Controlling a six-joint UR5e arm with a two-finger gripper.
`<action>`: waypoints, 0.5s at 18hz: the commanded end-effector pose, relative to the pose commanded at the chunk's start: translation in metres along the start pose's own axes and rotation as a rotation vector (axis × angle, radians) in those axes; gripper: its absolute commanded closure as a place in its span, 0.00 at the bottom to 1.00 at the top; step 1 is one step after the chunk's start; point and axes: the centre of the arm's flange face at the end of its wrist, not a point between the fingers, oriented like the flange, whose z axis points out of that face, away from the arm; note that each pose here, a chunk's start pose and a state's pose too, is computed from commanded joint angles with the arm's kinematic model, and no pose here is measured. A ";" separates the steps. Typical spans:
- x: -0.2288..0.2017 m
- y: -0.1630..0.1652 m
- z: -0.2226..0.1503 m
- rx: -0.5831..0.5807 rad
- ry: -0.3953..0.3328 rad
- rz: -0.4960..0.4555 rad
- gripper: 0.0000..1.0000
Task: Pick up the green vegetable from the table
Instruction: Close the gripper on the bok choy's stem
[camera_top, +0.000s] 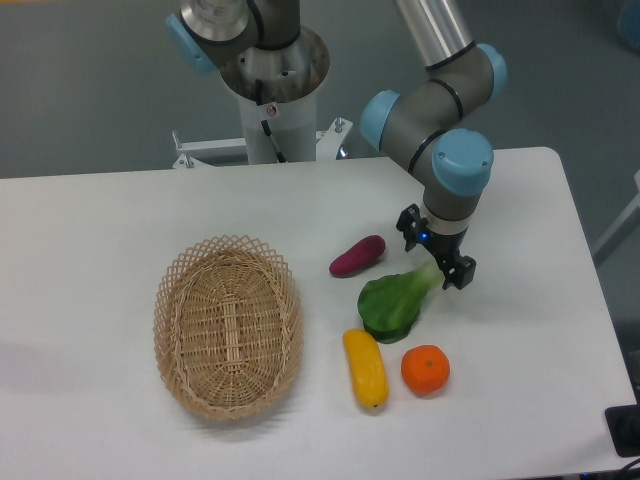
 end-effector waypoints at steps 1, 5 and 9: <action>0.000 0.000 0.002 0.000 0.000 0.000 0.00; 0.000 -0.003 0.001 0.000 -0.006 0.006 0.29; -0.001 -0.003 -0.004 -0.001 -0.014 0.005 0.53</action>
